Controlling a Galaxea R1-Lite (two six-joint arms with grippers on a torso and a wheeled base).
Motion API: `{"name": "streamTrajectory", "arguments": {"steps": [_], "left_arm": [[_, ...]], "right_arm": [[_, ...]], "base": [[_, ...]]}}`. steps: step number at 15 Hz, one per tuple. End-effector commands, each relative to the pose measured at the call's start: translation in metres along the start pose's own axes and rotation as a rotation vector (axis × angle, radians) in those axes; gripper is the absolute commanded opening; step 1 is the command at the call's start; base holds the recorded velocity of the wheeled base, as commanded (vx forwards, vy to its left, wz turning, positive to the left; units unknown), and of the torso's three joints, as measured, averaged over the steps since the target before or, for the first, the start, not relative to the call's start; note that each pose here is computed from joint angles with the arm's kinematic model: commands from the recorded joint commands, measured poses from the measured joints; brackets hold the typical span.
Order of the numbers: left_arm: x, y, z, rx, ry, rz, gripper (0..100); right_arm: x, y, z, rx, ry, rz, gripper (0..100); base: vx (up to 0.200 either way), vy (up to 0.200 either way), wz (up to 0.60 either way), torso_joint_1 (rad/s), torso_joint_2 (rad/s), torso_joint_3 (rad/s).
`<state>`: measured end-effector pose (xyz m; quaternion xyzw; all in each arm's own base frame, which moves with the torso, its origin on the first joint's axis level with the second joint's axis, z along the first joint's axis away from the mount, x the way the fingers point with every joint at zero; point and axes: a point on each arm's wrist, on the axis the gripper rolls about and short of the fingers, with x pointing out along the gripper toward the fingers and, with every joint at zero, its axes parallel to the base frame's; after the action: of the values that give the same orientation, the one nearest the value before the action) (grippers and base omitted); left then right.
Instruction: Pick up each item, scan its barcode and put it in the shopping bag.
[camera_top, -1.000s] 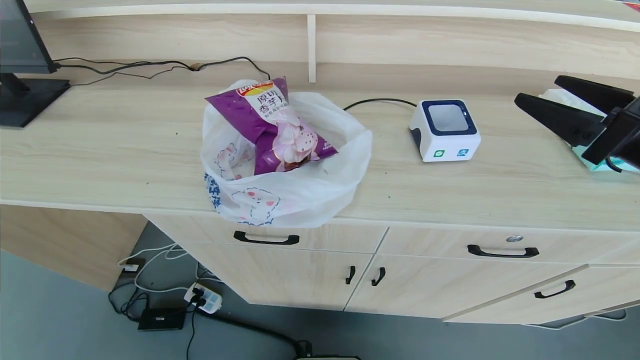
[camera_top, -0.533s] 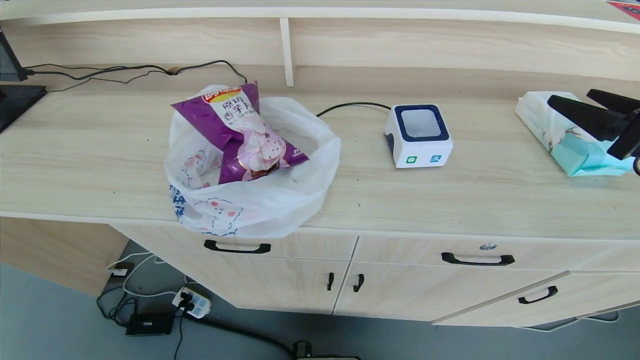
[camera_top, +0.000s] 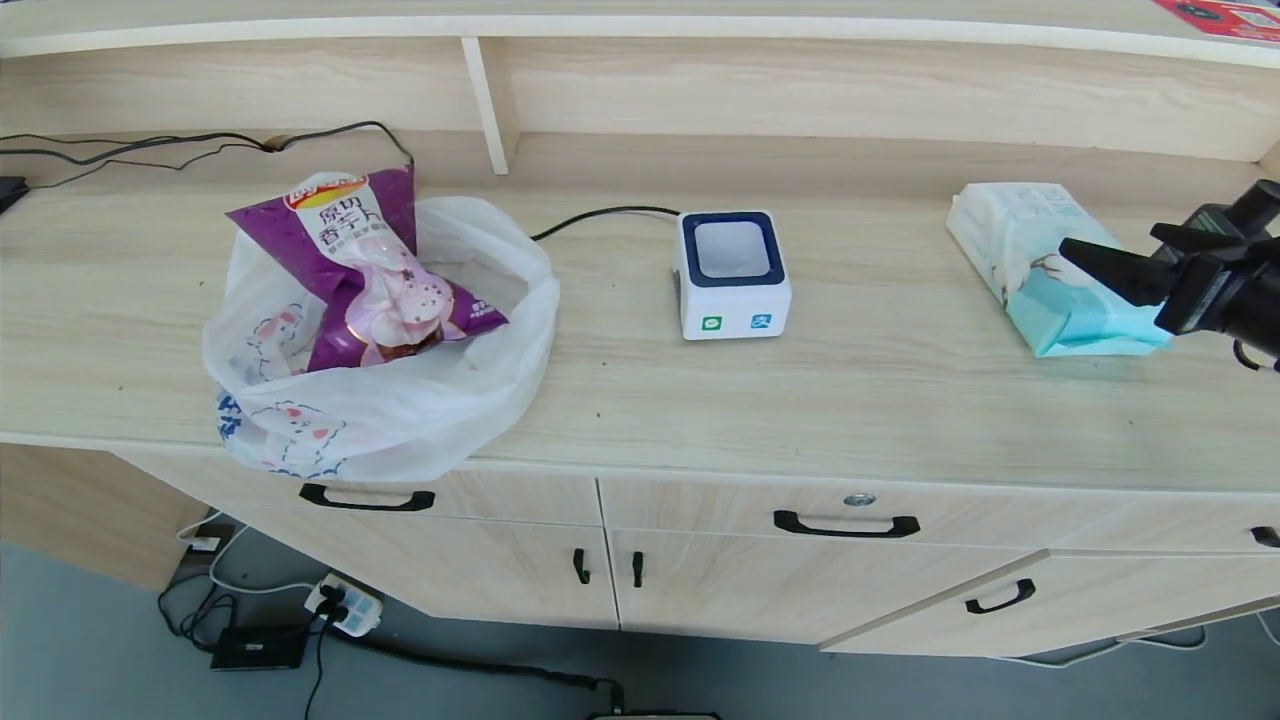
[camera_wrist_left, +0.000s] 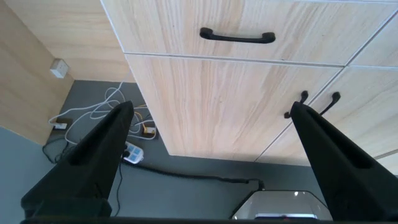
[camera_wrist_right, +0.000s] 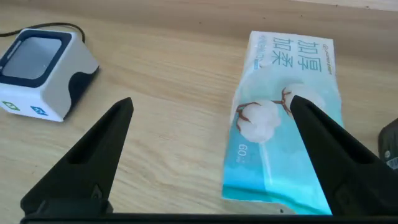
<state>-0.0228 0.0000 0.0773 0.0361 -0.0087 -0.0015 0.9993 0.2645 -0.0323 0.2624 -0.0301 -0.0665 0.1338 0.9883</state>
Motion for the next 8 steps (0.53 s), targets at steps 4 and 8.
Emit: {"name": "streamTrajectory", "arguments": {"steps": [4, 8], "left_arm": [[0.0, 0.0, 0.0, 0.0, -0.004, 0.001, 100], [0.0, 0.0, 0.0, 0.002, -0.004, 0.001, 100]], "right_arm": [[0.047, -0.025, -0.01, 0.01, 0.115, -0.006, 100], [0.072, -0.033, -0.014, -0.008, 0.162, 0.005, 100]], "base": [[0.0, 0.0, 0.0, 0.0, 0.0, 0.0], [0.0, 0.0, 0.0, 0.0, 0.0, 0.0]]}}
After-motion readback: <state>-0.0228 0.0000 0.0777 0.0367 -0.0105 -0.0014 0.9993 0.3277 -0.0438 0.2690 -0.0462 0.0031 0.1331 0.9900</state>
